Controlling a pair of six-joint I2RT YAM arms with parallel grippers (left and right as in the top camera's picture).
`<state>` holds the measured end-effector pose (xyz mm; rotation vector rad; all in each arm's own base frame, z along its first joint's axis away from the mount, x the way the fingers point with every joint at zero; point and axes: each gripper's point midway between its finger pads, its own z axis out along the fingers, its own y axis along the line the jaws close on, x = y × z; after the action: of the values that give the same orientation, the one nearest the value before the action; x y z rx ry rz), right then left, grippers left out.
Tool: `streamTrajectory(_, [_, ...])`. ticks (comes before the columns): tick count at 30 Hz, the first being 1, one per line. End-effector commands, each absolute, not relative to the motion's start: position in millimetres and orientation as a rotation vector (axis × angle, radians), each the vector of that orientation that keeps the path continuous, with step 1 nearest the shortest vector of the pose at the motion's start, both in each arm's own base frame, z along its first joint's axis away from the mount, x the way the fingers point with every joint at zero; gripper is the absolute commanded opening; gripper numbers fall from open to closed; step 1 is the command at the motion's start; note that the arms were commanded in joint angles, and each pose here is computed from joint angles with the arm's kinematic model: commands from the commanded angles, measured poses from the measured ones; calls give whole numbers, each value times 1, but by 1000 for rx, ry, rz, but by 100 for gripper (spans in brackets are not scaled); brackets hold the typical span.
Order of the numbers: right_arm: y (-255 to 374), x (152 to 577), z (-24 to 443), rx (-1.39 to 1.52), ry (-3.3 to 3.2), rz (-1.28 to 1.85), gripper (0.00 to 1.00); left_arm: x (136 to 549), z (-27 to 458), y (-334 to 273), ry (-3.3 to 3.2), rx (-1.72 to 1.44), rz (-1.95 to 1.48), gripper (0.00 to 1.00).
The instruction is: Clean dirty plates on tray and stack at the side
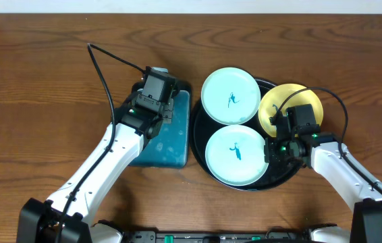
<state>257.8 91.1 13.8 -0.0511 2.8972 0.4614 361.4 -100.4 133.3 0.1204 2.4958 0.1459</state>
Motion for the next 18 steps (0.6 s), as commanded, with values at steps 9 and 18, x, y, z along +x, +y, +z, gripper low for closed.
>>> streamTrajectory(9, [96, 263, 19, -66, 2879, 490, 1, 378, 158, -91, 2366, 107, 252, 8])
streamTrajectory(18, [96, 263, 19, -66, 2879, 489, 1, 382, 168, -97, 2305, 158, 311, 7])
